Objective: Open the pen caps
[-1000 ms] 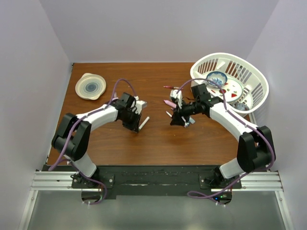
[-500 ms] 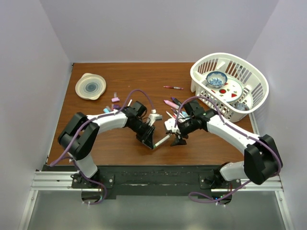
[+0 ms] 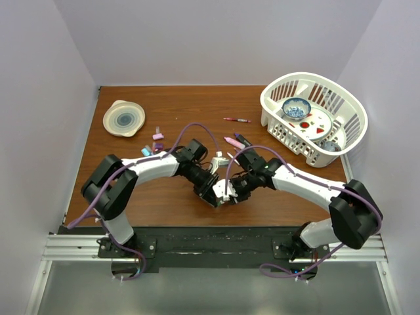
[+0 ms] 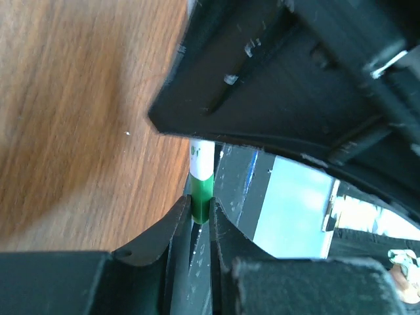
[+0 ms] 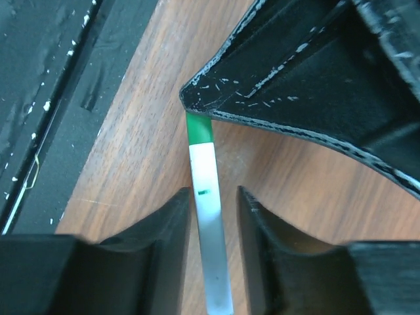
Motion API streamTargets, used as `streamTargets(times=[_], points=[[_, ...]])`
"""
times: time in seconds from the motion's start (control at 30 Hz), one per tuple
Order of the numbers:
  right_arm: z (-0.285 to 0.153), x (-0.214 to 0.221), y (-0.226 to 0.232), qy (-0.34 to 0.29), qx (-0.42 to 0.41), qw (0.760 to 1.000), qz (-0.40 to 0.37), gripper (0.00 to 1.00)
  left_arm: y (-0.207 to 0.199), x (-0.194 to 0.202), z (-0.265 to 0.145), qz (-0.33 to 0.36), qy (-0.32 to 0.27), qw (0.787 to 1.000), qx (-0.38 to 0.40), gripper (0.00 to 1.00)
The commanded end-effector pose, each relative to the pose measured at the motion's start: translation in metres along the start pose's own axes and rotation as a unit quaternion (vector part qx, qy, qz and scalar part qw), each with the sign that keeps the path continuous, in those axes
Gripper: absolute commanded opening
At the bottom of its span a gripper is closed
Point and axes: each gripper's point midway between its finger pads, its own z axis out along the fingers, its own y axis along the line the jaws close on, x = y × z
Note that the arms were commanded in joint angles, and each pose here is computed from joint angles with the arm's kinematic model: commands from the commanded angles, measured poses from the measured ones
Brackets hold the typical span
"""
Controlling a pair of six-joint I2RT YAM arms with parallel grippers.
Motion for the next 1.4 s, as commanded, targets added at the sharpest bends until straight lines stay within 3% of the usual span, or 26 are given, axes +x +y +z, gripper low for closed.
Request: streamTargets(times=[0.0,0.07,0.1,0.13,0.17,0.2,0.3,0.33,0.37,0.4,0.43,0.47,0.53,0.63,0.7,0.73,0.9,1.03,1.37], points=[[0.003,0.000,-0.004,0.011,0.001,1.000,-0.013,0.17,-0.023,-0.031,-0.016,0.044,-0.048,0.998,0.010,0.00],[0.003,-0.002,-0.004,0.010,-0.002,1.000,-0.002,0.00,-0.028,-0.046,-0.026,0.050,-0.085,0.995,0.003,0.00],[0.001,-0.005,-0.007,0.007,0.000,1.000,0.003,0.00,-0.021,-0.048,-0.034,0.037,-0.105,0.994,-0.004,0.04],[0.000,-0.007,-0.008,0.005,0.004,1.000,0.016,0.00,-0.017,-0.061,-0.043,0.048,-0.140,0.989,-0.016,0.11],[-0.001,-0.011,-0.011,0.001,0.009,1.000,0.021,0.00,-0.025,-0.069,-0.057,0.043,-0.174,0.984,-0.018,0.28],[-0.003,-0.016,-0.017,-0.007,0.020,0.999,0.030,0.00,-0.013,-0.068,-0.070,0.026,-0.203,0.978,-0.035,0.38],[-0.009,-0.035,-0.035,-0.046,0.044,0.993,0.095,0.00,-0.013,-0.098,-0.123,0.049,-0.345,0.929,-0.127,0.74],[-0.011,-0.040,-0.043,-0.064,0.057,0.987,0.139,0.00,-0.010,-0.116,-0.149,0.057,-0.414,0.892,-0.174,0.83],[-0.012,-0.044,-0.048,-0.077,0.061,0.982,0.159,0.00,-0.031,-0.121,-0.172,0.058,-0.471,0.863,-0.172,0.97],[-0.015,-0.049,-0.053,-0.092,0.069,0.977,0.178,0.00,-0.025,-0.114,-0.175,0.046,-0.496,0.849,-0.177,1.00],[-0.020,-0.057,-0.063,-0.124,0.080,0.966,0.214,0.00,-0.031,-0.123,-0.195,0.048,-0.548,0.815,-0.182,1.00],[-0.024,-0.060,-0.069,-0.139,0.090,0.958,0.235,0.00,-0.040,-0.123,-0.206,0.022,-0.583,0.796,-0.161,1.00],[-0.034,-0.069,-0.081,-0.188,0.106,0.934,0.283,0.00,-0.037,-0.119,-0.209,0.001,-0.620,0.773,-0.136,1.00],[-0.047,-0.076,-0.093,-0.238,0.150,0.904,0.321,0.00,-0.029,-0.116,-0.201,-0.063,-0.639,0.762,-0.082,1.00],[-0.047,-0.076,-0.092,-0.257,0.156,0.890,0.344,0.00,-0.018,-0.112,-0.190,-0.116,-0.638,0.760,-0.046,1.00],[-0.051,-0.081,-0.098,-0.276,0.164,0.870,0.373,0.00,-0.028,-0.116,-0.193,-0.107,-0.648,0.754,-0.020,1.00],[-0.047,-0.079,-0.105,-0.295,0.162,0.834,0.438,0.00,-0.029,-0.124,-0.178,-0.129,-0.641,0.757,0.012,0.90],[-0.047,-0.081,-0.108,-0.306,0.167,0.823,0.449,0.00,-0.030,-0.129,-0.173,-0.135,-0.645,0.752,0.013,0.84],[-0.043,-0.072,-0.115,-0.299,0.182,0.809,0.472,0.00,-0.028,-0.134,-0.164,-0.154,-0.641,0.751,0.031,0.46]])
